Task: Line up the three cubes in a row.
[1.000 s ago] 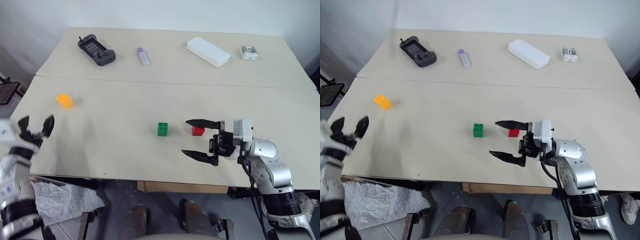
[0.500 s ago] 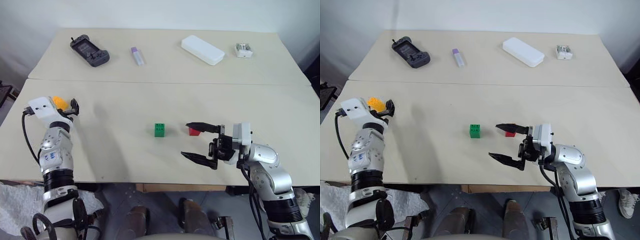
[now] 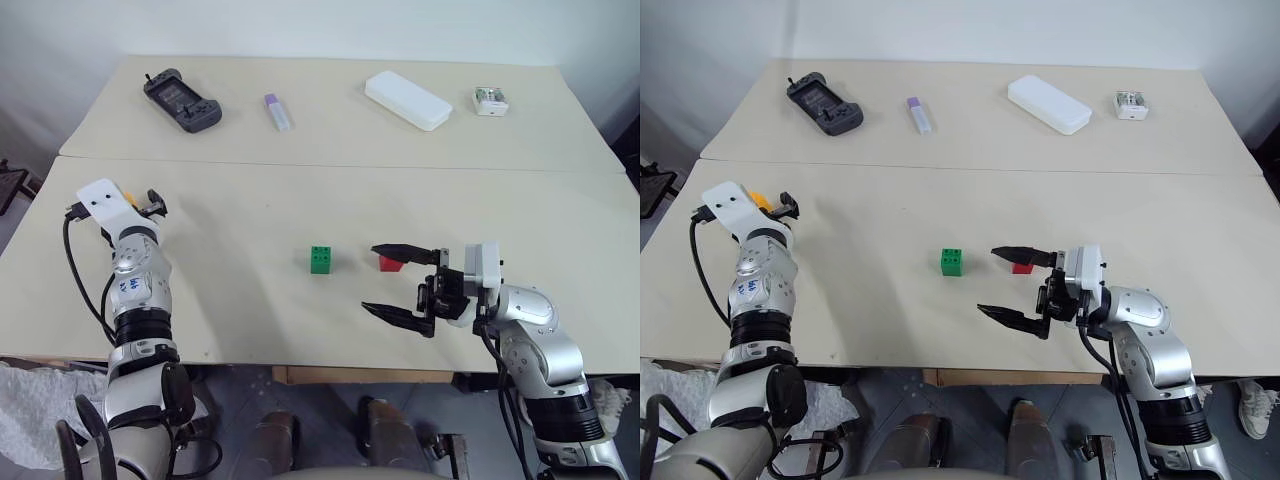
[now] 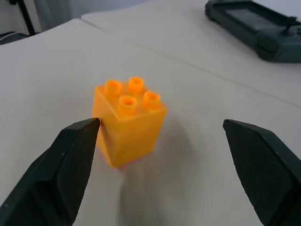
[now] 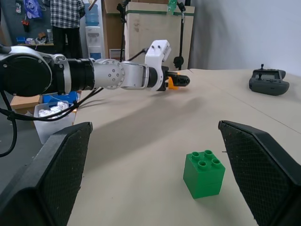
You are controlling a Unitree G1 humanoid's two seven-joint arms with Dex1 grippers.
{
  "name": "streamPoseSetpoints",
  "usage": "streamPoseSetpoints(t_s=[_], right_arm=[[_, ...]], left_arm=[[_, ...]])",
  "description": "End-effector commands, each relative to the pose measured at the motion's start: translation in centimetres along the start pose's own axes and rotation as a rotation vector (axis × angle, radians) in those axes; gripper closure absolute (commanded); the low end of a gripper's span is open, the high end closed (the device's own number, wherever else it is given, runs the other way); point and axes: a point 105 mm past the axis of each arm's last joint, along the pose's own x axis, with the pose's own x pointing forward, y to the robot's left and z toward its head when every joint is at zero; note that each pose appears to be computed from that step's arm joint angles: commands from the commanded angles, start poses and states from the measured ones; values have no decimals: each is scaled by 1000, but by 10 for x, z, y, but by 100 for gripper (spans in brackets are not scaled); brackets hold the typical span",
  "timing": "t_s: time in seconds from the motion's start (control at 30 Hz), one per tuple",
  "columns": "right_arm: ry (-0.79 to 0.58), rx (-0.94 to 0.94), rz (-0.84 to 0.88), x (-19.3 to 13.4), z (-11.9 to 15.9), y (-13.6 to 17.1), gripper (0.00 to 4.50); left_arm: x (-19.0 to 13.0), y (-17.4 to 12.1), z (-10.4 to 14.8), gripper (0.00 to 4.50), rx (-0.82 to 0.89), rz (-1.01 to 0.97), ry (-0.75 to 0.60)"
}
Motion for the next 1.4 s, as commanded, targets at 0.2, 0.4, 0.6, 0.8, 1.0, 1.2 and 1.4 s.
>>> streamPoseSetpoints(t_s=[0.2,0.4,0.6,0.8,1.0,1.2,1.4], right_arm=[[-24,-12,-26,-3,5,-1,0],[-24,-5,-39,-4,2,-1,0],[-23,-2,-41,-4,-1,0,0],[-23,-9,-45,-4,0,2,0],[17,-23,-67,-23,5,5,0],[112,-17,-87,-55,7,8,0],[125,-26,-97,-59,13,9,0]], left_arm=[[8,5,16,63,-19,35,-52],[12,9,17,250,-6,45,-63],[13,11,17,303,6,17,-71],[2,-5,30,303,36,-265,-181],[-75,-55,47,303,171,-1168,-258],[-116,-58,13,303,547,-1734,-11],[-120,-72,-18,303,604,-1903,127]])
